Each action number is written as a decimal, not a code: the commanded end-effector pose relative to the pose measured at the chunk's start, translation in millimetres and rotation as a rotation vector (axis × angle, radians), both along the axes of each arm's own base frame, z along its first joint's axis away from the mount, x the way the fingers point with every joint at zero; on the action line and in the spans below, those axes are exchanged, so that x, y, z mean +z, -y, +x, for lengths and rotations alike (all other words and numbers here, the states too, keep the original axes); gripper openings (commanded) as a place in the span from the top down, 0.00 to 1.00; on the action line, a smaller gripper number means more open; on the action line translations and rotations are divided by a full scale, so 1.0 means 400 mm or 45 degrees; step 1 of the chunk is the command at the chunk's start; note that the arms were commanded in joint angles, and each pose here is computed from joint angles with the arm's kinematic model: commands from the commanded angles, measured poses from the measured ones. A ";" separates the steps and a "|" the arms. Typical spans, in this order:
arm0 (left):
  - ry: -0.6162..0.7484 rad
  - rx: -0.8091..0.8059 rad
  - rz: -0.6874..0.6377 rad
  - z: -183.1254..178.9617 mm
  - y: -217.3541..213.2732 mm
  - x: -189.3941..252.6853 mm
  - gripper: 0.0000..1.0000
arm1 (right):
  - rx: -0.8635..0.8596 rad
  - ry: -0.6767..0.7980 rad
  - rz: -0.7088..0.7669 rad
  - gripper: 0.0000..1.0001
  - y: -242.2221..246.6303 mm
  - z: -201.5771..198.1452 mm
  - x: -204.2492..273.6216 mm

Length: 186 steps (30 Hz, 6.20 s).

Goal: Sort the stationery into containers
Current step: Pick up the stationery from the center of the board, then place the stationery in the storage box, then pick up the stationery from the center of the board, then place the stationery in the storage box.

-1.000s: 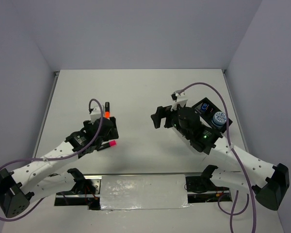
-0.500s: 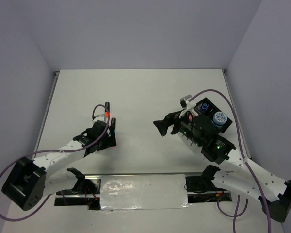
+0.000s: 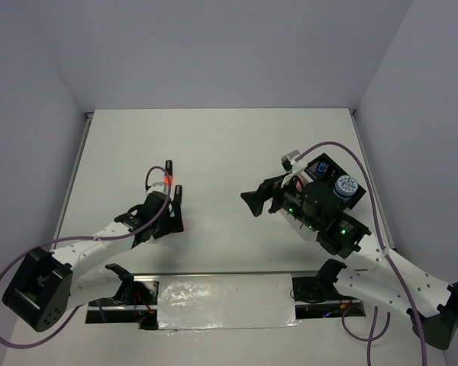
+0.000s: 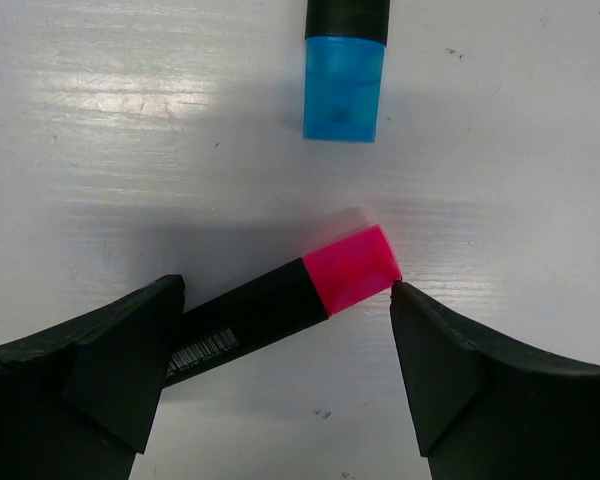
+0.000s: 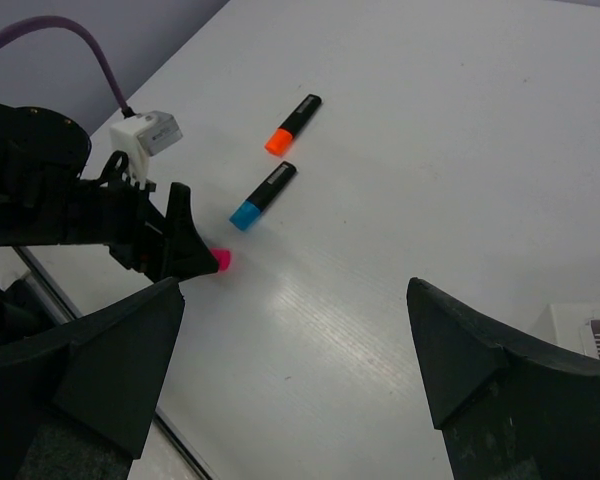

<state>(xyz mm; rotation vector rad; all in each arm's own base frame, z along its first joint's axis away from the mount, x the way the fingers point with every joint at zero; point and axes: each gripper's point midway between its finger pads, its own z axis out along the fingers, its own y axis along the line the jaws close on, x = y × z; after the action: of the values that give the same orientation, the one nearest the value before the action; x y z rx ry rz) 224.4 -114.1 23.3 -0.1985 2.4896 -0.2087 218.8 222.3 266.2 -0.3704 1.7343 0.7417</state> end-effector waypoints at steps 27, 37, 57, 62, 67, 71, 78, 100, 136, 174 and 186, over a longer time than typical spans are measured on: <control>-0.230 0.028 0.157 -0.138 0.022 -0.093 0.41 | 0.067 0.052 0.034 0.00 -0.020 -0.013 0.034; -0.303 0.008 0.287 -0.198 0.051 -0.141 0.61 | 0.081 0.062 0.063 0.00 -0.018 -0.023 0.043; 0.640 -0.580 -0.449 -0.126 0.395 0.289 1.00 | -0.141 -0.266 0.398 0.00 0.013 0.037 -0.005; 0.804 -0.689 -0.531 -0.139 0.405 0.351 1.00 | -0.012 -0.345 0.483 0.02 -0.054 0.011 -0.033; 0.925 -0.747 -0.584 -0.144 0.414 0.402 1.00 | 0.075 -0.434 0.439 0.07 -0.130 -0.017 -0.081; 0.955 -0.758 -0.546 -0.132 0.422 0.414 1.00 | 0.146 -0.469 0.414 0.13 -0.182 -0.049 -0.107; 0.990 -0.776 -0.551 -0.127 0.438 0.433 1.00 | 0.192 -0.496 0.392 0.31 -0.223 -0.067 -0.137; 0.790 -0.173 -0.209 -0.027 0.258 0.419 0.01 | -0.824 -0.116 -0.078 1.00 0.169 0.115 -0.104; 0.303 0.174 0.089 0.198 0.093 0.151 0.01 | -1.420 -0.185 -0.083 0.07 0.514 0.088 -0.133; 0.780 -0.631 -0.471 0.072 0.323 0.370 1.00 | -0.031 -0.292 0.457 0.03 -0.061 0.060 -0.066; 0.905 -0.828 -0.633 -0.003 0.368 0.467 1.00 | 0.146 -0.347 0.454 0.07 -0.227 0.038 -0.078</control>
<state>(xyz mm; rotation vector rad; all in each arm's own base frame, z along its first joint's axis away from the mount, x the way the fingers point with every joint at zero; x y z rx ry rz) 229.6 -249.3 177.6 0.3586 1.8096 -0.9072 225.8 299.3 190.7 -0.1374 1.9383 1.1198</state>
